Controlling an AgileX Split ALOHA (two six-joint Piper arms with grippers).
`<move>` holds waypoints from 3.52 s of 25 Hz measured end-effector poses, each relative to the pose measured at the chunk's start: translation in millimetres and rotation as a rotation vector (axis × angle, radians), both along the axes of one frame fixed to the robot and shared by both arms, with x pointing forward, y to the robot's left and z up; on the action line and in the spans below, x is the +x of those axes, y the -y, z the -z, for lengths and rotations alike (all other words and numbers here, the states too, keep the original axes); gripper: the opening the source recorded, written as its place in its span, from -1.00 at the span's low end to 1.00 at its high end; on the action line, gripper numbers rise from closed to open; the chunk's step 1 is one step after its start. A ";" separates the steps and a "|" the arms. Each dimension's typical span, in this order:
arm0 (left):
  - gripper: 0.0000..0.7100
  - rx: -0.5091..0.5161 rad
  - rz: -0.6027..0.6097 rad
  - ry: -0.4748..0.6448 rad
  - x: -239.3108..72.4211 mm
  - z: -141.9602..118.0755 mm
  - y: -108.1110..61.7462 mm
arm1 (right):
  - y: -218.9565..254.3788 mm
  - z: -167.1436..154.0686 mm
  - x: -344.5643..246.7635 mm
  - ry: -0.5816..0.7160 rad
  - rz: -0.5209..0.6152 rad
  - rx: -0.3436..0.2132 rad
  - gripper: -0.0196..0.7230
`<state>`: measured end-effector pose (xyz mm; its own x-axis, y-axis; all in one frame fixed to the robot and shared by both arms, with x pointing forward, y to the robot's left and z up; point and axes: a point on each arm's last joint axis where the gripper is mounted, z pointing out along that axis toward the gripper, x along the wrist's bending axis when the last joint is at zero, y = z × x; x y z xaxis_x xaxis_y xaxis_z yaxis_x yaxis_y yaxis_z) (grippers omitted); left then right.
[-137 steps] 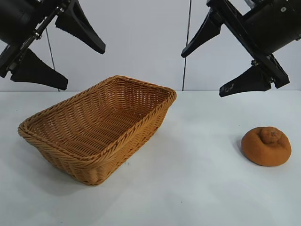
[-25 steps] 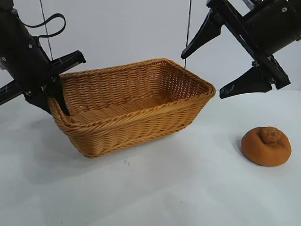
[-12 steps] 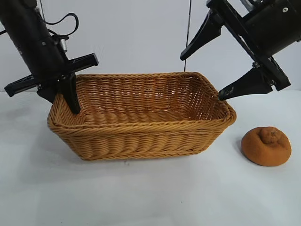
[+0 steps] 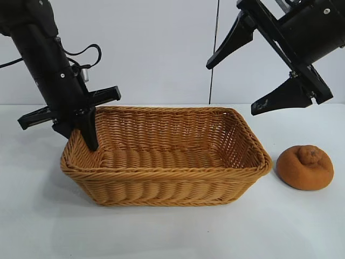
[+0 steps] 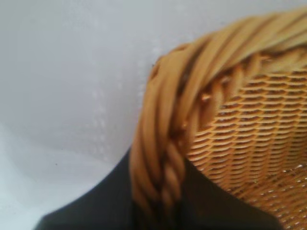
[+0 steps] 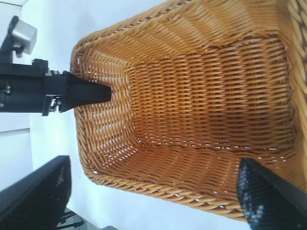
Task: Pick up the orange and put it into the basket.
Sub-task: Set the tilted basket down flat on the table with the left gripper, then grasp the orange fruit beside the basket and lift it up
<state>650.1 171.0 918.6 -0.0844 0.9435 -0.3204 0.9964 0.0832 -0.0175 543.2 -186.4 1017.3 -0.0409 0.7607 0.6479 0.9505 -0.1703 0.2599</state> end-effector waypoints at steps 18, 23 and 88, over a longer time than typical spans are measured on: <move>0.54 0.048 0.099 0.166 -5.3 -79.4 -7.8 | -0.1 0.1 -0.3 -0.002 -0.003 0.000 0.78; 0.55 0.150 0.106 0.204 -1.7 -111.2 -37.7 | -0.1 0.1 -0.3 -0.002 -0.003 0.000 0.78; 0.55 0.275 -0.073 1.098 -417.5 -134.5 -130.0 | 79.7 -55.7 24.5 0.018 0.042 -0.522 0.78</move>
